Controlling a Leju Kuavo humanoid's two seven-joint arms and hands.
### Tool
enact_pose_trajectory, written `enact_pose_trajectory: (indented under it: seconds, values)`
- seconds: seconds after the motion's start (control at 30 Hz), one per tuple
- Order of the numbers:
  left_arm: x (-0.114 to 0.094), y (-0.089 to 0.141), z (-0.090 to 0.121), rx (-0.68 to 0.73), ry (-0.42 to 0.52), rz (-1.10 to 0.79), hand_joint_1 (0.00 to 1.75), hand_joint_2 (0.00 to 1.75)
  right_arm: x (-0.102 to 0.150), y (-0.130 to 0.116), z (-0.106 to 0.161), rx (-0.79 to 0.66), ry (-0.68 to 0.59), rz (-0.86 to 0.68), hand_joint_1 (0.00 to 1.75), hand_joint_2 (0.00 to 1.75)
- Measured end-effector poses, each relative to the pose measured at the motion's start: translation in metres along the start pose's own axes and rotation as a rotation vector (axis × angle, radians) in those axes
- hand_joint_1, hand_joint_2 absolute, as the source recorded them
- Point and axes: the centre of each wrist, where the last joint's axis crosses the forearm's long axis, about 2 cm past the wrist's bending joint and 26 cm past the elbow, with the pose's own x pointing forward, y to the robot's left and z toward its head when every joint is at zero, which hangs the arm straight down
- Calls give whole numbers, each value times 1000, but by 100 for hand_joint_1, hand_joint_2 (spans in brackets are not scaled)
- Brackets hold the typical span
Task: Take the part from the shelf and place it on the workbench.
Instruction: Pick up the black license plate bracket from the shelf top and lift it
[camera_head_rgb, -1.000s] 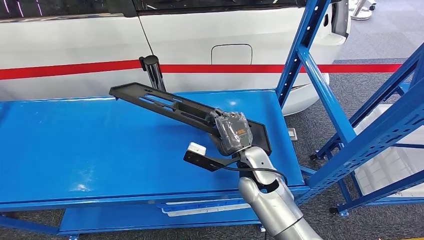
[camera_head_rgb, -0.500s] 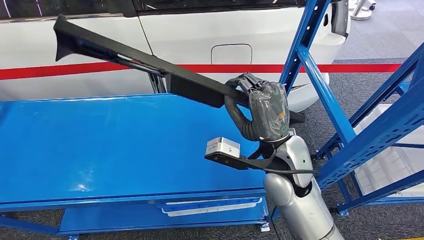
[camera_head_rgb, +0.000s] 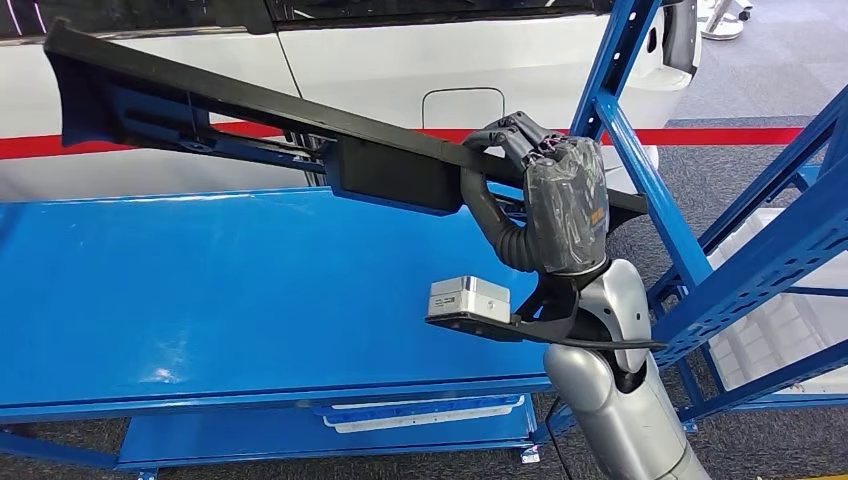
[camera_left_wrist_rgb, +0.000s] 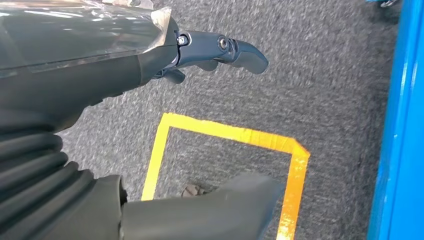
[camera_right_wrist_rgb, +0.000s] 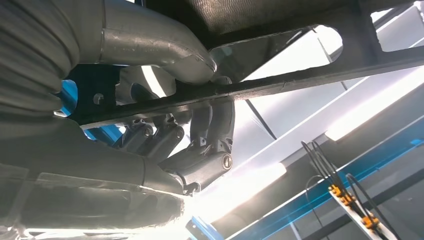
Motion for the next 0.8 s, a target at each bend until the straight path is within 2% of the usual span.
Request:
enact_pose_trajectory:
  seconds: [0.47,0.8]
  values:
    - [1,-2,0,-58,24,-3,0,175,-8,-2,7,48,54,-40,175,175]
    - [1,-3,0,-66,75,21,0,175,-18,-8,9,49,78,-48,175,175]
